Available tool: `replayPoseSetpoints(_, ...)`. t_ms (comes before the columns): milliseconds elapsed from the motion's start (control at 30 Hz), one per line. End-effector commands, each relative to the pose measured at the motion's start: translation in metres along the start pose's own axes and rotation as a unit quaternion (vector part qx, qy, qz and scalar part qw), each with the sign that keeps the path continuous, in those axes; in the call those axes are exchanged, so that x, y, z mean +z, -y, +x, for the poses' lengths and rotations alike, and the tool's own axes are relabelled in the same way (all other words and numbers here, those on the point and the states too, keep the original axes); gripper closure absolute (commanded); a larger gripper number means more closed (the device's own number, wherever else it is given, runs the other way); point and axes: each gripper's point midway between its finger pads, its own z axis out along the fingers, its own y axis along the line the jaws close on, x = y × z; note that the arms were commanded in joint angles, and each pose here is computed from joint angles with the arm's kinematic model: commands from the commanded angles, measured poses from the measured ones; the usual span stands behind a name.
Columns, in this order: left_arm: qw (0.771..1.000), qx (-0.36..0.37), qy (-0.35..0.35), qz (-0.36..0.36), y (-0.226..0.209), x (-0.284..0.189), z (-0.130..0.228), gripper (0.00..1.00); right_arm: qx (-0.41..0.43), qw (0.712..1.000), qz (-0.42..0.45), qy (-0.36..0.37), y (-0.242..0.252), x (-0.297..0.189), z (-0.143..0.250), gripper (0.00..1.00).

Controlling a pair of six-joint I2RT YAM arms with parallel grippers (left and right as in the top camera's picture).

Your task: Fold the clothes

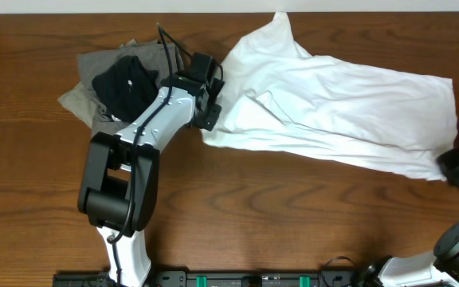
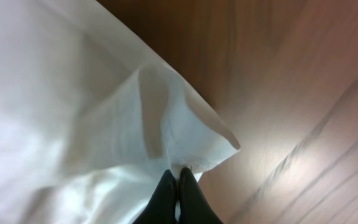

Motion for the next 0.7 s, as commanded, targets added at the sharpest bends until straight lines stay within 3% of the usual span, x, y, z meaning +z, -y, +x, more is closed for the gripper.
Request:
replayPoseSetpoints(0, 1.000, -0.019, -0.014, -0.005, -0.009, 0.006, 0.008, 0.94, -0.029, 0.999, -0.014, 0.042, -0.010, -0.020, -0.033, 0.98)
replayPoseSetpoints(200, 0.999, -0.046, -0.015, 0.009, -0.006, 0.005, 0.009, 0.94, -0.052, 0.998, 0.008, 0.030, -0.004, -0.025, -0.030, 0.94)
replayPoseSetpoints(233, 0.999, -0.046, -0.015, 0.024, -0.001, 0.004, 0.009, 0.91, -0.043, 0.999, 0.023, 0.025, 0.003, -0.024, -0.026, 0.89)
replayPoseSetpoints(267, 0.998, -0.048, -0.016, 0.040, 0.005, 0.003, 0.009, 0.83, -0.033, 0.999, 0.037, 0.023, 0.008, -0.023, -0.024, 0.75)
replayPoseSetpoints(367, 0.994, -0.053, -0.018, 0.097, 0.024, -0.005, 0.011, 0.57, -0.020, 0.998, 0.052, 0.032, 0.014, -0.024, -0.028, 0.70)
replayPoseSetpoints(500, 0.985, -0.053, -0.022, 0.165, 0.050, -0.013, 0.012, 0.51, -0.037, 0.999, 0.001, 0.022, -0.005, -0.023, -0.026, 0.62)
replayPoseSetpoints(667, 0.983, -0.036, -0.001, 0.178, 0.065, -0.014, 0.001, 0.46, -0.088, 0.992, -0.088, 0.011, -0.045, -0.024, -0.019, 0.48)
